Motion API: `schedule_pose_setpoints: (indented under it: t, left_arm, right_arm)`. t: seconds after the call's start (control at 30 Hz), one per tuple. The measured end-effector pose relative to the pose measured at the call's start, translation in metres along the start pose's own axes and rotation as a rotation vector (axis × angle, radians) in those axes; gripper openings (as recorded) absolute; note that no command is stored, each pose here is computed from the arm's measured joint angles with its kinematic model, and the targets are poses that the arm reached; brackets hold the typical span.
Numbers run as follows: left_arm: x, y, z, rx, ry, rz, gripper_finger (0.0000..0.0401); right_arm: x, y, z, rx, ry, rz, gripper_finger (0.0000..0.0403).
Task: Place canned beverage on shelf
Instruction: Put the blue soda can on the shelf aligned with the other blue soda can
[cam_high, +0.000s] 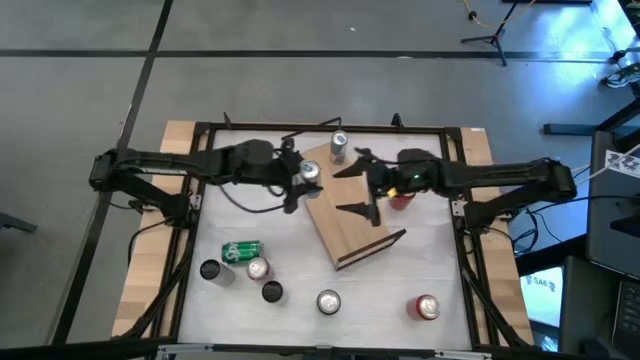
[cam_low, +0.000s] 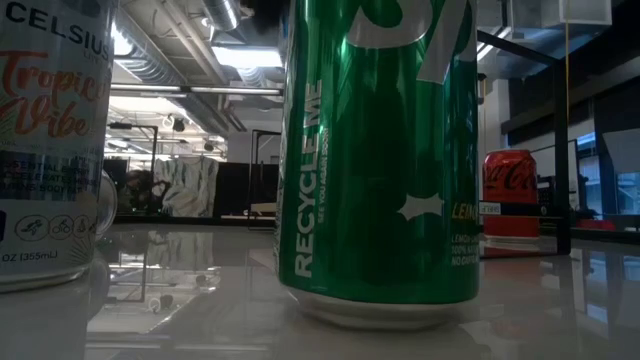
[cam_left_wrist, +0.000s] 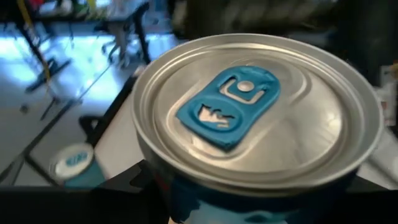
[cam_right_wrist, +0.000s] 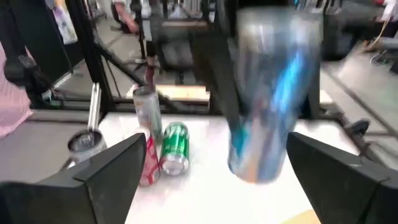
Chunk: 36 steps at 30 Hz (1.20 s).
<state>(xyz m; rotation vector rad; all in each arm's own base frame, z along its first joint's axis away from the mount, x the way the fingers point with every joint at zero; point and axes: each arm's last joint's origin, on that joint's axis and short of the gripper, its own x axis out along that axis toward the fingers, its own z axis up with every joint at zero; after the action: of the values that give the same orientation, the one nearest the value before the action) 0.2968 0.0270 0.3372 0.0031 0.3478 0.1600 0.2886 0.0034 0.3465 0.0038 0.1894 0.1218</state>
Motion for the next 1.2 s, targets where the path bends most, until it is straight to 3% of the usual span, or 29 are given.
schedule_pose_setpoints:
  t: [0.27,0.63,0.9,1.2]
  left_arm:
    - [0.039,0.028,-0.026,-0.054,0.126,0.13,0.0224]
    - [0.079,0.056,-0.056,-0.096,0.202,0.24,0.0224]
    - [0.083,0.067,-0.064,-0.091,0.163,0.268,0.0213]
    - [0.078,0.076,-0.112,-0.158,0.086,0.24,0.0213]
  right_arm:
    - [-0.034,0.004,0.011,-0.029,0.014,-0.001,0.0383]
    - [-0.043,0.005,0.007,-0.046,0.083,-0.019,0.0383]
    - [-0.043,0.004,0.003,-0.063,0.114,-0.036,0.0383]
    - [-0.043,0.004,0.004,-0.065,0.105,-0.037,0.0383]
